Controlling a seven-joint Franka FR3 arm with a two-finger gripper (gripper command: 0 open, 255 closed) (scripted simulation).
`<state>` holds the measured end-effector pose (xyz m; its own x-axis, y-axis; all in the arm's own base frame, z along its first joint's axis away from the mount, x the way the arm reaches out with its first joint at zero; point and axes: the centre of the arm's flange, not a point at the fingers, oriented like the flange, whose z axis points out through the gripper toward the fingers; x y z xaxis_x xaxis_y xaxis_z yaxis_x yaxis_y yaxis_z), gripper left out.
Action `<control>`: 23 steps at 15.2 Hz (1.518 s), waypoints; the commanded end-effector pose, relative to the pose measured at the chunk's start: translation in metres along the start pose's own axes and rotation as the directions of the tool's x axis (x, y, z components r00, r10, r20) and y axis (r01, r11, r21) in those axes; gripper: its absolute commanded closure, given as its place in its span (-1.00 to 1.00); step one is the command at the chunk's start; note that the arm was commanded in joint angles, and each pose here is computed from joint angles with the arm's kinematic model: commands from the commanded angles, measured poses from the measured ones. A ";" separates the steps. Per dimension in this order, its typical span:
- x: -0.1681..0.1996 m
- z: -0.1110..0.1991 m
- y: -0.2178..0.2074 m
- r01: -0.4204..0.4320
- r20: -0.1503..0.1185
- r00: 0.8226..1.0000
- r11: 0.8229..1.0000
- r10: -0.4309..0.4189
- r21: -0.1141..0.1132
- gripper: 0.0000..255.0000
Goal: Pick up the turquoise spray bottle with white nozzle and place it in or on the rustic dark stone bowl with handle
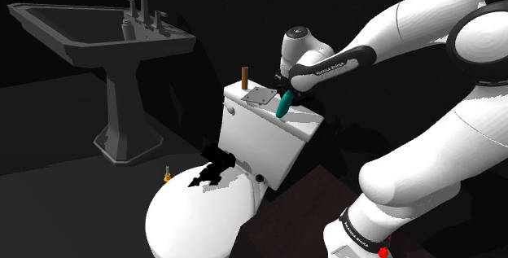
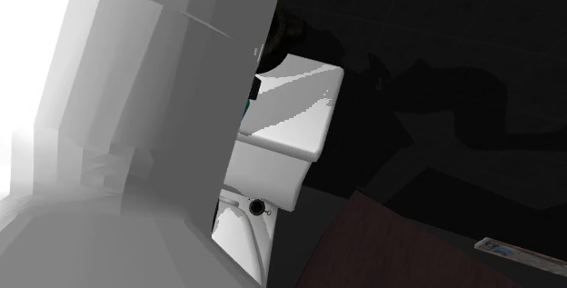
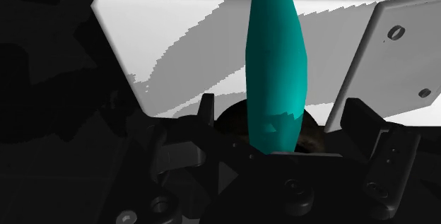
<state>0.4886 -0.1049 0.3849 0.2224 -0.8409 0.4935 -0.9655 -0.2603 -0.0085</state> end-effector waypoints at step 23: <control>0.023 -0.041 0.000 0.000 0.000 1.000 1.000 0.000 0.000 1.00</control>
<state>0.4892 -0.1045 0.4269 0.2223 -0.8407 0.4937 -0.9655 -0.2604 -0.0088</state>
